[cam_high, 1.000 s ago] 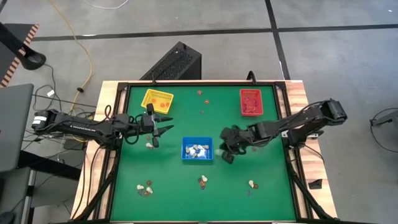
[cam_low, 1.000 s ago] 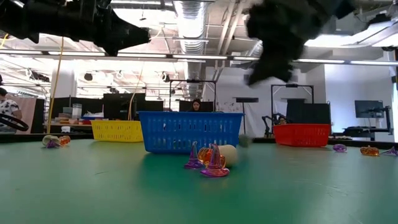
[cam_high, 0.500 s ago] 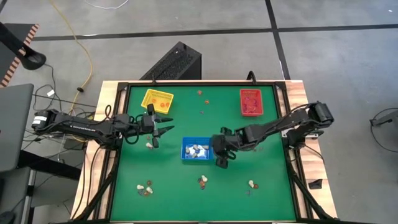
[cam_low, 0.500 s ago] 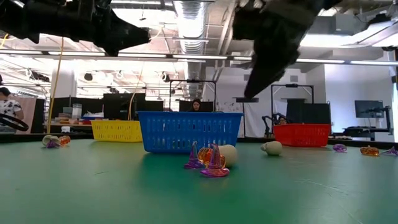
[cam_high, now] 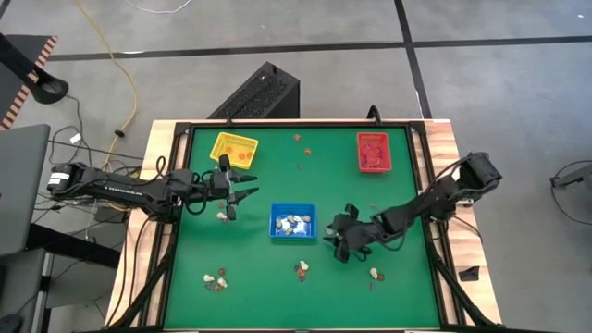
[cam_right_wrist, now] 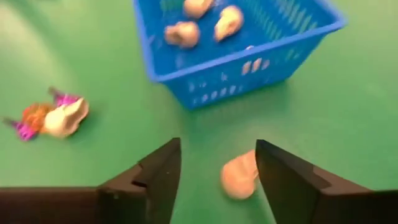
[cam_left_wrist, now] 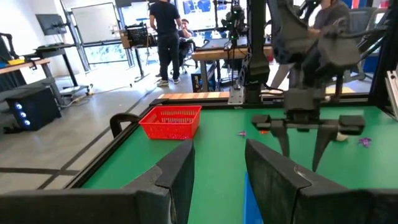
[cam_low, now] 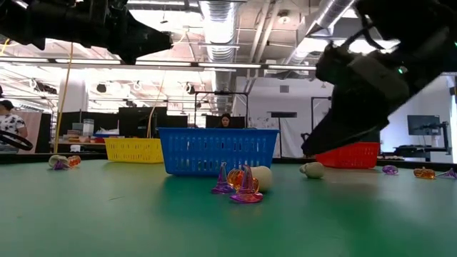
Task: Sort Halloween decoration
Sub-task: Put the white skull toy into the blue bin
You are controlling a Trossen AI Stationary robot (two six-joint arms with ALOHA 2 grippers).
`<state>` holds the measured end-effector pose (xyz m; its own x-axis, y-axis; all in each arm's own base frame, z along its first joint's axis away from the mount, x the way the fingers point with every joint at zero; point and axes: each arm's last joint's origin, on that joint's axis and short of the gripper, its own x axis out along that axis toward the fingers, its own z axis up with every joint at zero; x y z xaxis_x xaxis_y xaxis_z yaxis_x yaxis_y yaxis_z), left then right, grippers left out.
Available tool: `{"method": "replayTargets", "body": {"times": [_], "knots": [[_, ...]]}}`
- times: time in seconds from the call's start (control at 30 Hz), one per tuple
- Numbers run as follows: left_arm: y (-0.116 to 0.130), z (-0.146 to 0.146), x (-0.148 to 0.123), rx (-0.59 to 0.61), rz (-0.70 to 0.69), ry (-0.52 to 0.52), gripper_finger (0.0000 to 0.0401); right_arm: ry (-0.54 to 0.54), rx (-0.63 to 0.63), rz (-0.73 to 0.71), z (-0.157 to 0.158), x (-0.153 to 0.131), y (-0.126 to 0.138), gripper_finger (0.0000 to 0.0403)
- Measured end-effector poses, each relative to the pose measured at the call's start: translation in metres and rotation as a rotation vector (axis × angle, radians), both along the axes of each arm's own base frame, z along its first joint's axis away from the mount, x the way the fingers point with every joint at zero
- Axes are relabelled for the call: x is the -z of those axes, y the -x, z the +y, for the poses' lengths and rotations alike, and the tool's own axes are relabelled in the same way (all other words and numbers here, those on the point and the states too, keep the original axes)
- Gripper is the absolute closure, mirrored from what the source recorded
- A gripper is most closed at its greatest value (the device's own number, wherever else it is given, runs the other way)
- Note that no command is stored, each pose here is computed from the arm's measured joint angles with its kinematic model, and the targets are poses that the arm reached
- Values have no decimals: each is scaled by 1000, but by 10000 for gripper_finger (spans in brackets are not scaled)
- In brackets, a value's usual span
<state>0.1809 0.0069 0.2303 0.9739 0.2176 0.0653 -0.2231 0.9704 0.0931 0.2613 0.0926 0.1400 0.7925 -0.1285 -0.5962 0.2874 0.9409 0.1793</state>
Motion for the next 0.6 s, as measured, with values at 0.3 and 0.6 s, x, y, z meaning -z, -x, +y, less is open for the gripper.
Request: {"method": "replayTargets", "body": {"times": [0.3,0.6], "knots": [[0,0,0,2,-3,13,269,132,107,-69,10,27,14,148],[0,0,0,1,-2,10,269,147,210,-112,14,60,6,148]]}}
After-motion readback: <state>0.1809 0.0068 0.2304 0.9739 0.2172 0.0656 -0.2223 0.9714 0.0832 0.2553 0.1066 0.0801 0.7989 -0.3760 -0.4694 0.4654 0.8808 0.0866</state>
